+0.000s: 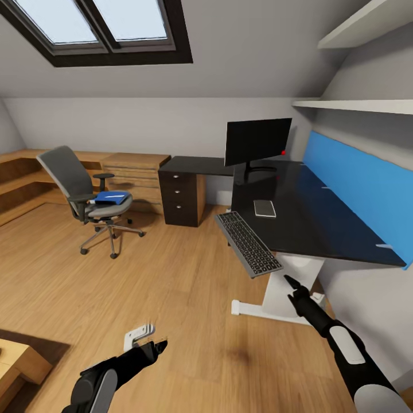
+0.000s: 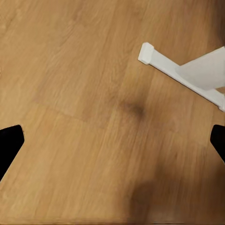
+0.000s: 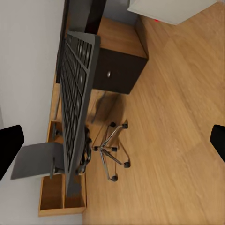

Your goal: In the bedroom, organize the workspace by keeping the computer under the desk, ensuring the monitor is on the desk, placing the keyboard on the desk next to the monitor, placing the mouse on the desk next to the keyboard, moving the folder from the swivel chair onto the desk next to the mouse, stacking the notebook on top of the folder with the pen on top of the notebook, and positioning the swivel chair next to the desk.

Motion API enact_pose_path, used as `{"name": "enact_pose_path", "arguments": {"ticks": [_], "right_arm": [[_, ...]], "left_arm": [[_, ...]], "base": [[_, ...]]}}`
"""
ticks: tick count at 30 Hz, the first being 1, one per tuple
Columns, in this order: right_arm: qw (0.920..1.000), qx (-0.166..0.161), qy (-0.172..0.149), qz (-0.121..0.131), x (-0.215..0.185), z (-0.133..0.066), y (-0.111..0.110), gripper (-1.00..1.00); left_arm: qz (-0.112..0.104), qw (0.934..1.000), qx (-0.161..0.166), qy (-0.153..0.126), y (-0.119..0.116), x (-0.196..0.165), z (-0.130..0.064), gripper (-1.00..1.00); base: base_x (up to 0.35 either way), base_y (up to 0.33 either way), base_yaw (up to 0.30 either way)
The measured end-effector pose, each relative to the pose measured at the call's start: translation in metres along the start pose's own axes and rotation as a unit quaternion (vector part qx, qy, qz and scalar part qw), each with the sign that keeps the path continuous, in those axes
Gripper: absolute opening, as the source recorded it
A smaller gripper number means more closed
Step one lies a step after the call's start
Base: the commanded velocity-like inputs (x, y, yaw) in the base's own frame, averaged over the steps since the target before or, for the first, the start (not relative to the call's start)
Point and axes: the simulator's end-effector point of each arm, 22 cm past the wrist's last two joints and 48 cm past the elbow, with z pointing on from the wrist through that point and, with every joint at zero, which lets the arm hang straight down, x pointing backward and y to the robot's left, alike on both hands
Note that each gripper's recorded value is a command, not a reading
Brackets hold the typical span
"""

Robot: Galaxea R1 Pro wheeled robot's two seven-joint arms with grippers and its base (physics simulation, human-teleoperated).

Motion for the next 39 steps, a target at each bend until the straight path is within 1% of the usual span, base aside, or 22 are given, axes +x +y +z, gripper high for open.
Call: {"name": "enact_pose_path", "arguments": {"ticks": [1,9,18,25,39], "right_arm": [[1.0000,0.000,0.001,0.001,0.002,0.001,0.000,1.00],[1.0000,0.000,0.003,0.004,0.007,0.002,0.000,1.00],[0.9999,-0.001,0.009,0.006,0.014,0.004,0.001,1.00],[0.9999,0.000,0.011,0.005,0.017,0.004,0.001,1.00],[0.9999,-0.001,0.011,0.003,0.016,0.004,0.001,1.00]], "left_arm": [[-0.002,1.0000,-0.003,0.008,0.004,0.007,0.003,1.00],[-0.006,0.9997,-0.008,0.021,0.010,0.019,0.008,1.00],[-0.008,0.9999,-0.011,-0.001,0.014,0.016,0.013,1.00],[-0.007,0.9999,-0.010,-0.003,0.013,0.015,0.013,1.00],[-0.008,0.9999,-0.011,-0.001,0.013,0.016,0.013,1.00]], "base": [[0.000,0.000,0.000],[0.006,0.005,0.000],[0.125,0.105,0.000],[0.119,0.078,0.000],[0.035,0.018,0.000]]}}
